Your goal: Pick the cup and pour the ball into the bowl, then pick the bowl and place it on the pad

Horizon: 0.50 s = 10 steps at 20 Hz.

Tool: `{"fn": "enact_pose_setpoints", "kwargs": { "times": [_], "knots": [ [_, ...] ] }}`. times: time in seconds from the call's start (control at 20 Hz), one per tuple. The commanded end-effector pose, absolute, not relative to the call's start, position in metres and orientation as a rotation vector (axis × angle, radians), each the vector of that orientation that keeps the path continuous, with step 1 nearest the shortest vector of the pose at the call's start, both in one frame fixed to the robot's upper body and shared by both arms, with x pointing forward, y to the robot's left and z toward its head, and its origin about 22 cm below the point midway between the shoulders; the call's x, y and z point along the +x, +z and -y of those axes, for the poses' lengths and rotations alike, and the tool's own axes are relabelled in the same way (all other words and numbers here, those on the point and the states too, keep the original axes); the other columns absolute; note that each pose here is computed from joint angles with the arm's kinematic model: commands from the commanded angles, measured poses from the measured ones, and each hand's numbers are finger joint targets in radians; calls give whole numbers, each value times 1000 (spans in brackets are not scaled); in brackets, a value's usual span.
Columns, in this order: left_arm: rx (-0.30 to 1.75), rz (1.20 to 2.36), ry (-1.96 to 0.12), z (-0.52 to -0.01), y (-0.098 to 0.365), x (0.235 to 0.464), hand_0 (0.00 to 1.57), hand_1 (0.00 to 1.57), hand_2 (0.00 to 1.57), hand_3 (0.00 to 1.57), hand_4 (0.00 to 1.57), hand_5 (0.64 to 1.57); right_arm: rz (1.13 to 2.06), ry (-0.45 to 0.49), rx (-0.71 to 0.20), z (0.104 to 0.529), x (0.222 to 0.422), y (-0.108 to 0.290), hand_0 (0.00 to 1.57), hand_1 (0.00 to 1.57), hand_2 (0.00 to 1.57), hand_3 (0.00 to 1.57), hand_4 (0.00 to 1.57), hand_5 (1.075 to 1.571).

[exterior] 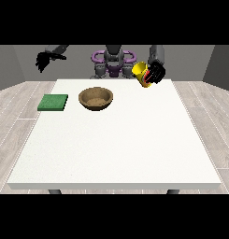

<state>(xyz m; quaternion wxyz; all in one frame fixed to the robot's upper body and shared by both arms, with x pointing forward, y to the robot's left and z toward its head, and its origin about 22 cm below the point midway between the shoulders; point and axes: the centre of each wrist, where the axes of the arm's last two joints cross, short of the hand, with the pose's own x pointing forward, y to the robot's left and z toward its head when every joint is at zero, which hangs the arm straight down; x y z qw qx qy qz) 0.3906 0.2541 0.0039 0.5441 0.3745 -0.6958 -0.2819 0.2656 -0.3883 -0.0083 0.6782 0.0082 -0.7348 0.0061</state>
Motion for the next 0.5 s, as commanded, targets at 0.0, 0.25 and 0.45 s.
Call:
{"fn": "enact_pose_setpoints", "kwargs": {
  "times": [0.0, 0.25, 0.45],
  "knots": [
    [939, 1617, -748, -239, 11, 394, 1491, 1491, 1571, 1571, 1571, 1273, 1662, -9, 13, 398, 256, -18, 0, 0, 0, 0, 0, 1569],
    [1037, 1556, -829, -212, 23, 404, 1490, 1490, 1571, 1571, 1512, 1267, 1619, 10, 32, 403, 253, -21, 0, 0, 0, 0, 0, 1569],
    [1186, 1578, -955, -179, 49, 419, 1516, 1516, 1571, 1571, 1571, 1211, 1646, 5, 15, 423, 273, 8, 0, 0, 0, 0, 0, 1570]
  ]
}}
